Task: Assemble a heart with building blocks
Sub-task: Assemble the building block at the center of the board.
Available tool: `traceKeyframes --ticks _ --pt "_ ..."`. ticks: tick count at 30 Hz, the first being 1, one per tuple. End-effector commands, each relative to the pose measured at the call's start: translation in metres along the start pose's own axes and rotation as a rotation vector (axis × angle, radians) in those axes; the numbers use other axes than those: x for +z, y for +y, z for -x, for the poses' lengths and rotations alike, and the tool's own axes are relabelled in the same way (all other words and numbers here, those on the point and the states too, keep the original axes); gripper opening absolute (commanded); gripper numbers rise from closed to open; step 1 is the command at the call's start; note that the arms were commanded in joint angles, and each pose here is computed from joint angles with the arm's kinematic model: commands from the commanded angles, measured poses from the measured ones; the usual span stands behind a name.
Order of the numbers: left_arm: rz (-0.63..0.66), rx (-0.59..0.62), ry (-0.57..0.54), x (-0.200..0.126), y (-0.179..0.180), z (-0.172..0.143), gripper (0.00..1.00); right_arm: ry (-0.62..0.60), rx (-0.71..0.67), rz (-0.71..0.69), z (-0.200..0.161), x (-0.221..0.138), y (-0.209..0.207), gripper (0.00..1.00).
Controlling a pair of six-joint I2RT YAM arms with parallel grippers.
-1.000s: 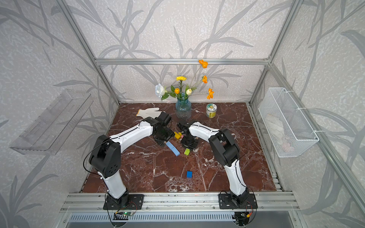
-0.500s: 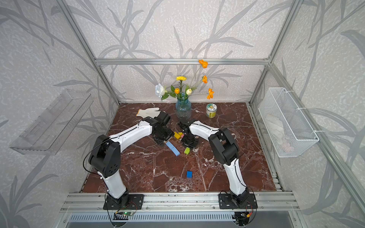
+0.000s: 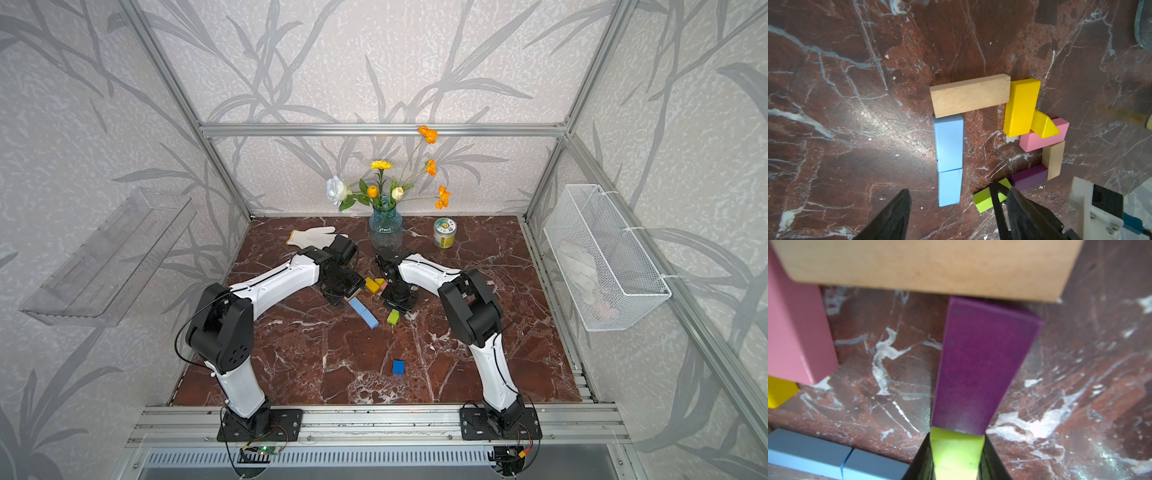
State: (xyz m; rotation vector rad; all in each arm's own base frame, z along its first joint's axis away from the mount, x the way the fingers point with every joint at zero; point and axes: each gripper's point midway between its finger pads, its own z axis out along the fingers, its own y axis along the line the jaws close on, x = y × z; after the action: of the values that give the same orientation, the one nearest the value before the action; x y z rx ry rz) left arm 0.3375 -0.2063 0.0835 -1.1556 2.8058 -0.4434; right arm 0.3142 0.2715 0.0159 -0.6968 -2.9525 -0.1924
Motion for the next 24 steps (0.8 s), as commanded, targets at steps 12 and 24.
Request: traceKeyframes --ticks 12,24 --pt "-0.012 -0.003 -0.002 -0.0085 0.0051 0.0008 0.73 0.024 0.042 -0.035 0.001 0.0125 -0.0067 0.19" --pt "-0.02 -0.004 -0.002 -0.0095 0.005 0.001 0.74 0.022 0.05 -0.035 0.0007 0.0123 -0.0074 0.21"
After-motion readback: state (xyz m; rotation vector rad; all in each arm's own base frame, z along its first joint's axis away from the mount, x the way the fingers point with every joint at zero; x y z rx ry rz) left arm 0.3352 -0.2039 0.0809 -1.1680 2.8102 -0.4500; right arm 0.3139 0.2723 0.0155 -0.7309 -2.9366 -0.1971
